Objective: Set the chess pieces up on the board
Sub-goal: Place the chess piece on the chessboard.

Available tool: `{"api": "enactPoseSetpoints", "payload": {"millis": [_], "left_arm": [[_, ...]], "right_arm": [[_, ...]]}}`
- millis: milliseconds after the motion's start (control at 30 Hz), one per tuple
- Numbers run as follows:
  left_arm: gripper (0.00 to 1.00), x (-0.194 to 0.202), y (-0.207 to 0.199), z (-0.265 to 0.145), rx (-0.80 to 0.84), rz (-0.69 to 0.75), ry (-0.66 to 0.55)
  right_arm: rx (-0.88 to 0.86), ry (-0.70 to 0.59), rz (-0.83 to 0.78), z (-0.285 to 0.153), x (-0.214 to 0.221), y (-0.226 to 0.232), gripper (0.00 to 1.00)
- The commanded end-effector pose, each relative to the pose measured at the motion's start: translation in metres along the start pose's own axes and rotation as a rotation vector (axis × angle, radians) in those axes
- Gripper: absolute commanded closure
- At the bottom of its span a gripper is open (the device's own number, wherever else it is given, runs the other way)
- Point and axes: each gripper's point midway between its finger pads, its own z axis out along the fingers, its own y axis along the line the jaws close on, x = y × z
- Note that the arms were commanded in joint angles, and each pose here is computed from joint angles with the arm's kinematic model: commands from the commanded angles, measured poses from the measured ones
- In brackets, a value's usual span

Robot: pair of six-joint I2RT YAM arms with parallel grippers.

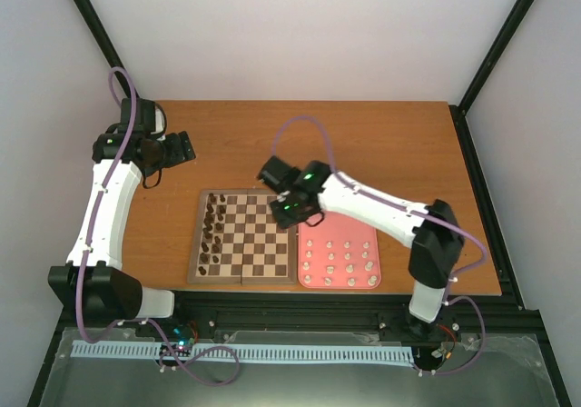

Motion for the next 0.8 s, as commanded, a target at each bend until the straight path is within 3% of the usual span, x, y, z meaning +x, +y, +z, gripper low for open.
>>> {"api": "enactPoseSetpoints", "payload": {"millis": [0, 200, 333, 767], "left_arm": [[0.00, -0.009, -0.005, -0.007, 0.014, 0.006, -0.029], [0.00, -0.008, -0.004, -0.006, 0.013, 0.005, -0.029], [0.00, -0.009, -0.004, -0.006, 0.010, 0.006, -0.031], [0.00, -0.011, -0.008, -0.008, 0.027, 0.004, -0.036]], "right_arm": [[-0.019, 0.055, -0.128, 0.018, 0.012, 0.064, 0.97], [-0.116, 0.092, -0.367, 0.030, 0.019, 0.156, 0.97], [-0.166, 0.114, -0.458, 0.031, 0.022, 0.192, 0.97], [-0.259, 0.231, -0.539, 0.057, 0.052, 0.226, 0.97]]}}
